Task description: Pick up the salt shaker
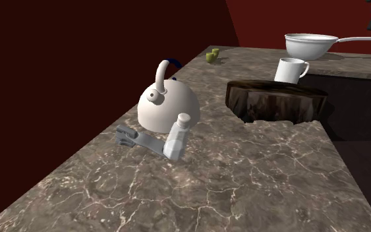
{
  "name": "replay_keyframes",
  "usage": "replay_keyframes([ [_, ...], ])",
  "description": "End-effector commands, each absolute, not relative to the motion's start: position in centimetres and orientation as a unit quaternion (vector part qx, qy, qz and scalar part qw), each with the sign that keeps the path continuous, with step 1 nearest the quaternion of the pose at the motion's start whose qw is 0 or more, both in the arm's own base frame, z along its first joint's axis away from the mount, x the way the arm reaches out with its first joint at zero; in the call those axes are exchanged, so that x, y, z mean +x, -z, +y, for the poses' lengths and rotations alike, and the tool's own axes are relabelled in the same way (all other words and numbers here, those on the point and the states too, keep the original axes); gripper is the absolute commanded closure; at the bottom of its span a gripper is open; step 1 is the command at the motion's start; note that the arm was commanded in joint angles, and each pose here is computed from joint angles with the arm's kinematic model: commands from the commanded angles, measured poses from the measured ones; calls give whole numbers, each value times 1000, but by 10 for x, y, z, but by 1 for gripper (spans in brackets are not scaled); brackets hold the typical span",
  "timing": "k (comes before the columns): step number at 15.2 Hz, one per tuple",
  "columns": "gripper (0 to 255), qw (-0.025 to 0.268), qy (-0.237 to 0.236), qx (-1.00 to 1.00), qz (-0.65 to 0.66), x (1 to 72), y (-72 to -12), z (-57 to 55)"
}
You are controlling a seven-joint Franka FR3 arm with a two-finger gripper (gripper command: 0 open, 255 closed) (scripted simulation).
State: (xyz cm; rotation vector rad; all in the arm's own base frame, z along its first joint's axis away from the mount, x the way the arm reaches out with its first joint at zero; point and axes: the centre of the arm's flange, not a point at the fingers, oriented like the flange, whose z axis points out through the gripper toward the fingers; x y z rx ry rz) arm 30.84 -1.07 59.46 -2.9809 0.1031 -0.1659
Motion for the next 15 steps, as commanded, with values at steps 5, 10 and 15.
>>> replay_keyframes([
  [5,0,53,58,-997,25,356,-573,-5],
  [10,0,22,62,-998,14,415,-546,2],
  [15,0,-9,66,-998,2,474,-519,8],
])
